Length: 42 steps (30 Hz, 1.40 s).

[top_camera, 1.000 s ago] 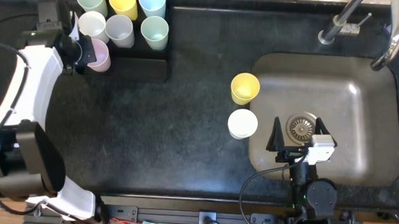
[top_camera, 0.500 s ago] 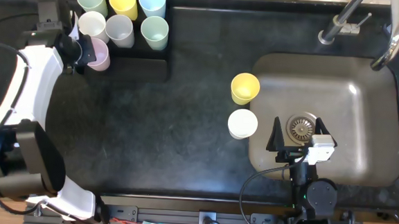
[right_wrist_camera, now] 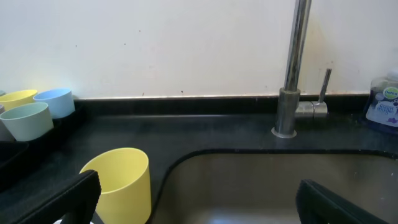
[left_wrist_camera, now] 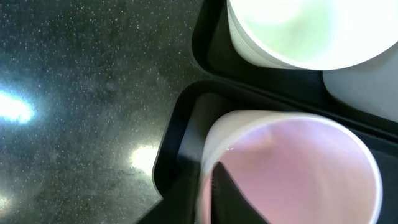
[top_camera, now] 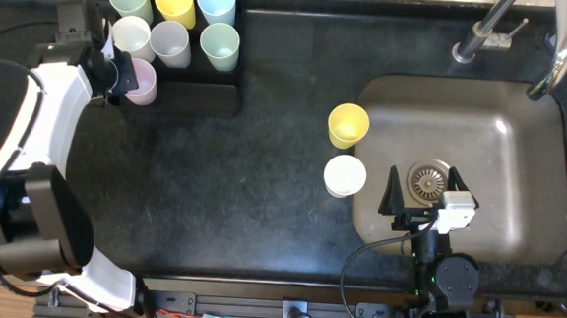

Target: Store Cups

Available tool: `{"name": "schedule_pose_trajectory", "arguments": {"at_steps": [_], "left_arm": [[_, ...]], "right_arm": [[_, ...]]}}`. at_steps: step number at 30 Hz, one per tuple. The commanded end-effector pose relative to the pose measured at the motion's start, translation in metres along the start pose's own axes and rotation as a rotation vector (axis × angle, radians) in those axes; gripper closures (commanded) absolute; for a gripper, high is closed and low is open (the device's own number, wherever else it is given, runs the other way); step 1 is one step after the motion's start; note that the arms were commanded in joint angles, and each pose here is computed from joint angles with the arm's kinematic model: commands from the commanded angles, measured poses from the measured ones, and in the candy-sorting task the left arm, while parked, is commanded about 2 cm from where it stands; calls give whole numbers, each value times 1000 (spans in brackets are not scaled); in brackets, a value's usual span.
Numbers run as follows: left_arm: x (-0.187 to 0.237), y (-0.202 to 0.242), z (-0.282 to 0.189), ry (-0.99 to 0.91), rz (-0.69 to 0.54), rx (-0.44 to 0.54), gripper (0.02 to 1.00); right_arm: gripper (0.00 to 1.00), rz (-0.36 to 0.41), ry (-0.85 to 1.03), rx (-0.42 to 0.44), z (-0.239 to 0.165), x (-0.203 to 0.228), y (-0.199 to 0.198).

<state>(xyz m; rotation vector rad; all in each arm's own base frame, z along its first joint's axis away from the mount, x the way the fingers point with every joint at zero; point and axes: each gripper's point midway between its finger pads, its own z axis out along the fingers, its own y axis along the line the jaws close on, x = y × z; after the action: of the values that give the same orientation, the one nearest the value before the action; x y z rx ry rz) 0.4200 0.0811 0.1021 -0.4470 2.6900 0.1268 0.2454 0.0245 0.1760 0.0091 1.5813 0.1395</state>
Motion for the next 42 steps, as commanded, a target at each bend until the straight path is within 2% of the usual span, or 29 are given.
{"name": "schedule_pose_trajectory", "arguments": {"at_steps": [1, 4, 8, 9, 18, 23, 29, 35, 40, 42], "left_arm": [[3, 4, 4, 10, -12, -16, 818], [3, 4, 4, 10, -12, -16, 776], [1, 5, -3, -2, -24, -15, 601], [-2, 6, -11, -22, -36, -14, 553], [-23, -5, -120, -260, -83, 61, 413], [-14, -68, -177, -316, 3, 183, 367], [36, -178, -203, -227, 91, 355, 279], [101, -268, -187, -93, 166, 396, 257], [146, -320, -157, 30, 270, 399, 259], [150, -329, -146, 47, 285, 384, 259]], "right_arm": [[3, -3, 0, 2, 0, 3, -1], [7, -3, 0, 2, 0, 3, -1], [3, -3, 0, 2, 0, 3, -1], [5, -3, 0, 2, 0, 3, -1], [5, -3, 0, 2, 0, 3, -1], [3, -3, 0, 2, 0, 3, -1], [3, -3, 0, 2, 0, 3, -1], [5, -3, 0, 2, 0, 3, -1], [3, -3, 0, 2, 0, 3, -1], [5, -3, 0, 2, 0, 3, -1]]}}
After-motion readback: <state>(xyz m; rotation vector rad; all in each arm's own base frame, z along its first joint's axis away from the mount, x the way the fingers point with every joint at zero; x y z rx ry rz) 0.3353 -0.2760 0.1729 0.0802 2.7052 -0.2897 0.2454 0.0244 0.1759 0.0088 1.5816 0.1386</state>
